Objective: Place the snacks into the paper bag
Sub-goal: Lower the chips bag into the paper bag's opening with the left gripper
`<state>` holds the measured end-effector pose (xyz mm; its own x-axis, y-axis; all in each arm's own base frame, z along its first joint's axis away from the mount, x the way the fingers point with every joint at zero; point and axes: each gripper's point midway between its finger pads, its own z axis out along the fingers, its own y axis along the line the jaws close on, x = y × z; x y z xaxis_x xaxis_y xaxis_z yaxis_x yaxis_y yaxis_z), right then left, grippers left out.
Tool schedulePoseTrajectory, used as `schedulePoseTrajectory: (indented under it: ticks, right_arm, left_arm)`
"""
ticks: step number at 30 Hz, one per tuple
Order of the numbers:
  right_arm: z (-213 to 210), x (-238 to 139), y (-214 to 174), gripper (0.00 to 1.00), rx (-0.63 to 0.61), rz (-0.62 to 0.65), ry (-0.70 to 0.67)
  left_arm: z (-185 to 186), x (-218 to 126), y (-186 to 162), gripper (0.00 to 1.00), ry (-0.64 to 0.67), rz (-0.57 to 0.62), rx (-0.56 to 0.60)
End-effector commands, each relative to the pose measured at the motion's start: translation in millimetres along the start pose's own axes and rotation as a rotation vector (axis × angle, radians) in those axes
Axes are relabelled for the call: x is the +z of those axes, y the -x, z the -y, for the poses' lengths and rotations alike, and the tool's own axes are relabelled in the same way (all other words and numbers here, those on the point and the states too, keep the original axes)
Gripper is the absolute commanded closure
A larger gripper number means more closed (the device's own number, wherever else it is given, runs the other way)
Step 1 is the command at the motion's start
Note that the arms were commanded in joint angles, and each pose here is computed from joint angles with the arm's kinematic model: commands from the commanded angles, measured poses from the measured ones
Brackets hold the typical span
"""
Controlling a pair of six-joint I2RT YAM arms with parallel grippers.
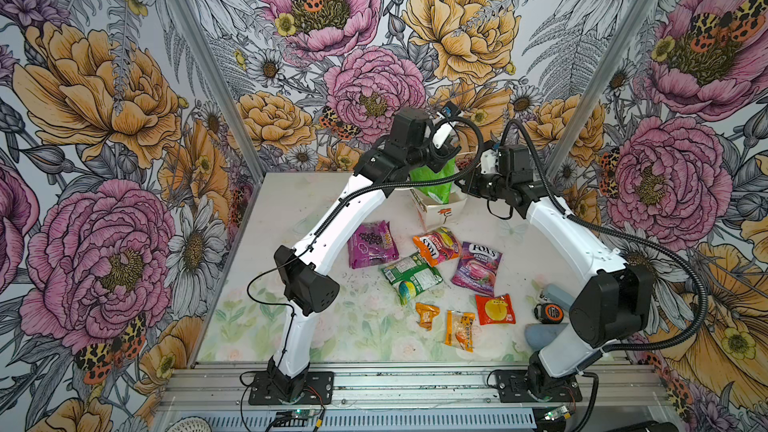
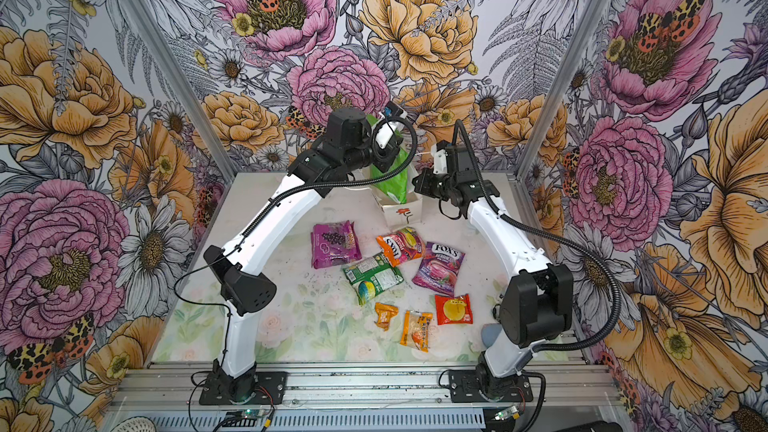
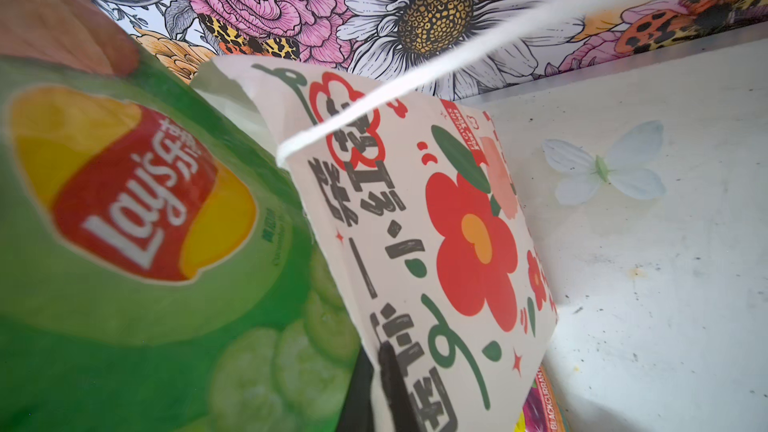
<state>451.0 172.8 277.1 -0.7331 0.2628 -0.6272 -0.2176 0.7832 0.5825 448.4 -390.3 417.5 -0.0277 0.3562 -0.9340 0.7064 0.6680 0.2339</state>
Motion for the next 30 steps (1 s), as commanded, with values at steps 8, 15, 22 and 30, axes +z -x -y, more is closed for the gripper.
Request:
schedulePoseTrajectory:
  ticks: [8,15,22,30]
  right_arm:
    - [-11.8,-19.2,16.5,1.00,-0.030,0.047,0.004]
    - [-4.9,-21.8,23.1,1.00,-0.013,0.062,-0.030]
    - [-9.4,-24.8,25.7,1.00,-0.010,0.070,-0.022]
    - [-8.7,-25.3,28.6,1.00,0.006,0.072,-0.025]
  left_arm:
    - [7.1,-28.4,10.8,1.00,0.029,0.115,0.126]
    - [12.8,-50.3,4.5,1.00,0.017,0.135,0.055]
    - [17.6,-44.5,-29.1,1.00,0.036,0.065,-0.030]
    - [26.8,-34.4,-60.2,1.00,0.028,-0.004,-0.051]
